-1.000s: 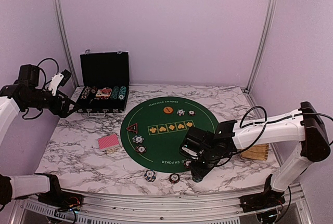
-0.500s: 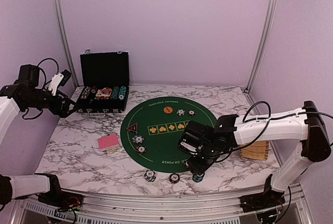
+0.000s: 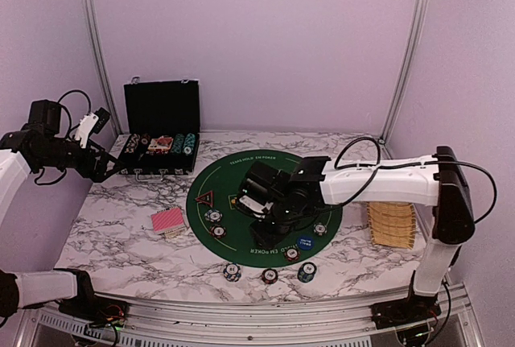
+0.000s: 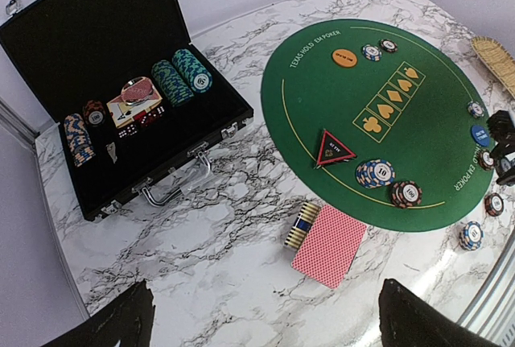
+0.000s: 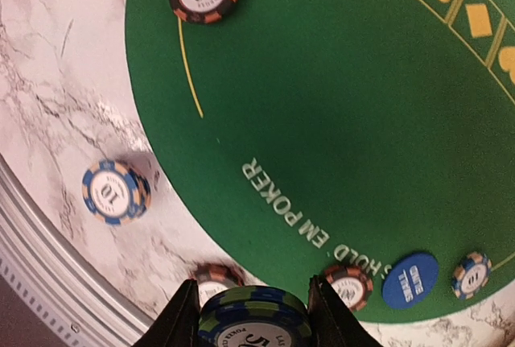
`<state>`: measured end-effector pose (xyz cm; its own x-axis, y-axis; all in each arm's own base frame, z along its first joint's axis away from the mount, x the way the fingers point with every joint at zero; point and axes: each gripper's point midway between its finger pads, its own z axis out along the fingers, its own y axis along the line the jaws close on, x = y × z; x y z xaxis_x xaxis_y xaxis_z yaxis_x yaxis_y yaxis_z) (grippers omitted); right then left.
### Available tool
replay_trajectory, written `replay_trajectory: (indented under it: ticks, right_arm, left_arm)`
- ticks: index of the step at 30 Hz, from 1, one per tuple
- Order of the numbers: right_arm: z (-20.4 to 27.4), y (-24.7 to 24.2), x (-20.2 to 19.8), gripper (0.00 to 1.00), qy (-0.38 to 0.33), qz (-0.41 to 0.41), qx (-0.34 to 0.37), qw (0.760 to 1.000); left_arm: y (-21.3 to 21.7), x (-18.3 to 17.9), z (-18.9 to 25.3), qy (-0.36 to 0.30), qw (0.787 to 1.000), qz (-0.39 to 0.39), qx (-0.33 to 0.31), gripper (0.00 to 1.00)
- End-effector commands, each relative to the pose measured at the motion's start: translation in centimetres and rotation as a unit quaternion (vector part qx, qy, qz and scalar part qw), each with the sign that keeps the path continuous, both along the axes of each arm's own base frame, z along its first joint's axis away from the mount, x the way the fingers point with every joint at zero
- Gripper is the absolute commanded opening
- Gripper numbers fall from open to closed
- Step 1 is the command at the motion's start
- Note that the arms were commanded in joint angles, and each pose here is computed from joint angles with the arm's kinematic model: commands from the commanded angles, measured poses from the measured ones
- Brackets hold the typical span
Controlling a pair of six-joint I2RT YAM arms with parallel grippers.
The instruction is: Distribute texas hold em gaming equipment
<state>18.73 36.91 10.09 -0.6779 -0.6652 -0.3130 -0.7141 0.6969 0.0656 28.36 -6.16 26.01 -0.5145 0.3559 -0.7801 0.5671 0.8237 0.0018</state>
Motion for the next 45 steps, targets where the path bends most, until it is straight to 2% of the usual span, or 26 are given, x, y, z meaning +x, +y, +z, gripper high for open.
replay_trajectory:
  ticks: [1, 11, 27, 33, 35, 38, 45]
  right_arm:
    - [-0.7, 5.2, 1.2, 0.35, -0.010, 0.039, 0.025, 0.999]
    - [-3.4, 10.4, 5.0, 0.34, -0.028, 0.050, 0.027, 0.998]
    - [-6.3, 11.0, 4.6, 0.35, -0.001, 0.064, 0.027, 0.998]
    - [-7.3, 10.2, 5.2, 0.47, 0.002, 0.052, 0.016, 0.998]
    - [-6.9, 9.9, 5.6, 0.54, -0.002, 0.047, 0.017, 0.999]
    - [-6.1, 9.5, 6.1, 0.58, -0.009, 0.043, 0.020, 0.999]
    - [-0.9, 8.5, 7.0, 0.59, -0.045, 0.030, 0.038, 0.998]
  left_arm:
    - [-0.1, -0.6, 0.3, -0.001, 1.000, -0.003, -0.002, 0.99]
    - [0.0, -0.7, 0.3, -0.004, 1.000, -0.002, 0.005, 0.99]
    - [0.0, -0.7, 0.0, -0.001, 1.000, -0.005, 0.005, 0.99]
    - [0.1, -0.7, 0.1, -0.003, 1.000, -0.003, 0.007, 0.99]
    - [0.1, -0.7, 0.0, -0.002, 1.000, -0.003, 0.007, 0.99]
    - [0.0, -0.7, 0.0, -0.002, 1.000, -0.004, 0.006, 0.99]
    - [0.0, -0.7, -0.1, 0.000, 1.000, -0.005, 0.006, 0.99]
